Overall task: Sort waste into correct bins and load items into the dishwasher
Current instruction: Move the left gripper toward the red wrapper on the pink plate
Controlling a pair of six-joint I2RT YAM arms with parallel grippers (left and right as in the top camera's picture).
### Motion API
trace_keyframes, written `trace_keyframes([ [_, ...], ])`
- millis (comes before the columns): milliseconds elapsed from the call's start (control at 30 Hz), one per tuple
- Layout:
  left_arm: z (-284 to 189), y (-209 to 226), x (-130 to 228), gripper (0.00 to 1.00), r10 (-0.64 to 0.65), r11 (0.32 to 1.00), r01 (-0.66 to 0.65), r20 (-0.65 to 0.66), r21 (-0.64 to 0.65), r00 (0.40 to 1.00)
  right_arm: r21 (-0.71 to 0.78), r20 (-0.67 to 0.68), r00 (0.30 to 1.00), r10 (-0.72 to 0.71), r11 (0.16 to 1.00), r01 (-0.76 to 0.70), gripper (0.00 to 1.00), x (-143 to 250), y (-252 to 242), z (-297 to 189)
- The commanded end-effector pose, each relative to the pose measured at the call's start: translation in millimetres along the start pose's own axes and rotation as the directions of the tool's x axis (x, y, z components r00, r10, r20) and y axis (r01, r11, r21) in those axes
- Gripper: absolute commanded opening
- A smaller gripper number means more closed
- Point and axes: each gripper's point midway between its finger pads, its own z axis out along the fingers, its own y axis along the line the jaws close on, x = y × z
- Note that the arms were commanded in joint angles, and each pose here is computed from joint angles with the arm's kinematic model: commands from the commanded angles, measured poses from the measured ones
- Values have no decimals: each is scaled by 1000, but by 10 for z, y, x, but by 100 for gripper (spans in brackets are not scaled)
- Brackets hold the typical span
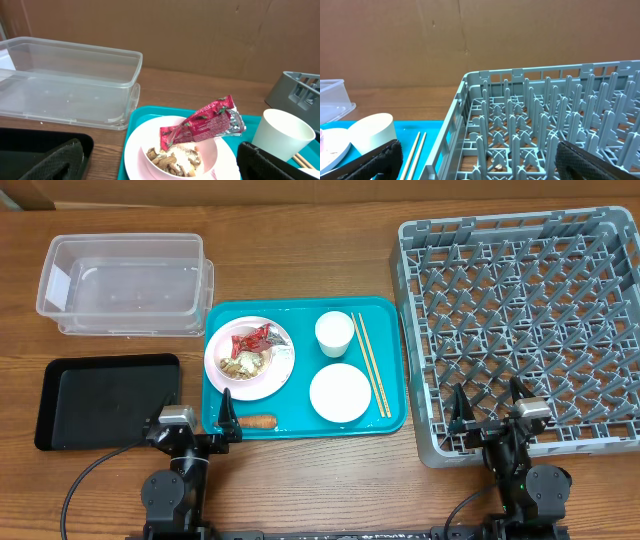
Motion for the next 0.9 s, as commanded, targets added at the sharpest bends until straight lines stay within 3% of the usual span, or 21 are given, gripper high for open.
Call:
trace_keyframes([
  [0,-3,-6,-1,100,11,1000,-11,4,6,1000,12,7,1000,3,1000,-3,100,10,-28,0],
  [867,-3,37,-9,100,22,1000,-22,8,-19,1000,12,7,1000,3,1000,-3,100,10,-28,0],
])
